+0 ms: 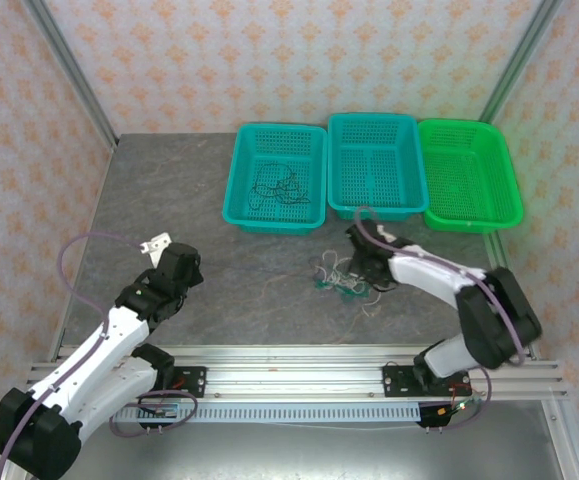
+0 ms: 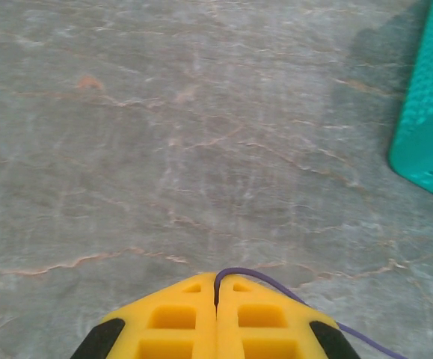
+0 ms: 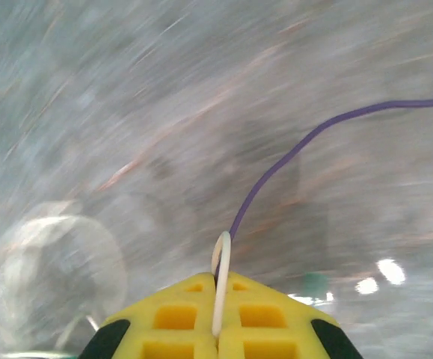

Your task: Untangle the cables

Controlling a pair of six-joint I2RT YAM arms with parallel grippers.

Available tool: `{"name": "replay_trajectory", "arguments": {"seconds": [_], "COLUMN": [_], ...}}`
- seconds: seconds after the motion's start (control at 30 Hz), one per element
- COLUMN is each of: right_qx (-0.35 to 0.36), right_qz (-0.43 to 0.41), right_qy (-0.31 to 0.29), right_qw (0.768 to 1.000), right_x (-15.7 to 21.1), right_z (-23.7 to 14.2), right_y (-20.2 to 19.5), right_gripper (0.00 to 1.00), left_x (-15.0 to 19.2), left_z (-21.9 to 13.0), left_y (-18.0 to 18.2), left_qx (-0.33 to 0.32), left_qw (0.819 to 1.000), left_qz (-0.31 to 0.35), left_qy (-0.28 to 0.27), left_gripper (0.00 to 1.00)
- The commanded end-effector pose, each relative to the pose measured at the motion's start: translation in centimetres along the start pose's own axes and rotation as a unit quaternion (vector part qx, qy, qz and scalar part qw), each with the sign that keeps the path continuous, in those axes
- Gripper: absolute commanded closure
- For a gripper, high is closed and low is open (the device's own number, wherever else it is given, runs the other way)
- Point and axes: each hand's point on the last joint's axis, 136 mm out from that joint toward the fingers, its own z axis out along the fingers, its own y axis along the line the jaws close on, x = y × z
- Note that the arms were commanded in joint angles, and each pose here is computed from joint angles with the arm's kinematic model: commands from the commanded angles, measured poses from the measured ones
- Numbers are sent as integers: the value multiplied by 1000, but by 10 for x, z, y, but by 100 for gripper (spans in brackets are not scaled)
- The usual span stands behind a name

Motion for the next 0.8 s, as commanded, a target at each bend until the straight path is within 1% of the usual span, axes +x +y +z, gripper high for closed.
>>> {"name": "replay_trajectory", "arguments": {"seconds": [0.0, 0.07, 0.13, 0.2, 0.27, 0.37, 0.5, 0.63, 0.67, 0.7, 0.77], "right_qx": [54, 62, 46, 62, 76, 78, 66, 79, 74, 63, 36], "right_qz": [118, 180, 210, 210, 211, 244, 332, 373, 376, 369, 348], "right_qy": [-68, -76, -89, -97, -102, -112, -137, -179, -188, -193, -183], "right_qw": [989, 979, 973, 971, 969, 960, 931, 907, 905, 907, 919], "right_x": [-29, -36, -44, -47, -49, -52, -59, -68, -71, -75, -79], "right_z": [-15, -17, -23, -27, -30, -34, -47, -73, -77, -80, -80], "right_y": [-62, -92, -102, -110, -117, -131, -163, -191, -193, -191, -179], "right_gripper": [100, 100, 100, 100, 100, 100, 100, 100, 100, 100, 100], "left_x": [-18, -21, -23, -24, -24, -24, -25, -23, -23, -22, -18], "left_z": [-10, -12, -14, -14, -15, -17, -21, -23, -23, -22, -14], "left_y": [29, 33, 33, 32, 35, 44, 59, 77, 80, 80, 67], "left_qx": [-72, -77, -72, -66, -74, -95, -123, -152, -155, -150, -114], "left_qw": [996, 995, 995, 995, 995, 993, 990, 986, 985, 985, 991], "left_qz": [-27, -35, -40, -42, -40, -32, -31, -50, -55, -61, -60], "left_qy": [-39, -48, -52, -56, -56, -57, -60, -55, -54, -50, -39], "left_gripper": [100, 100, 100, 100, 100, 100, 100, 100, 100, 100, 100]}}
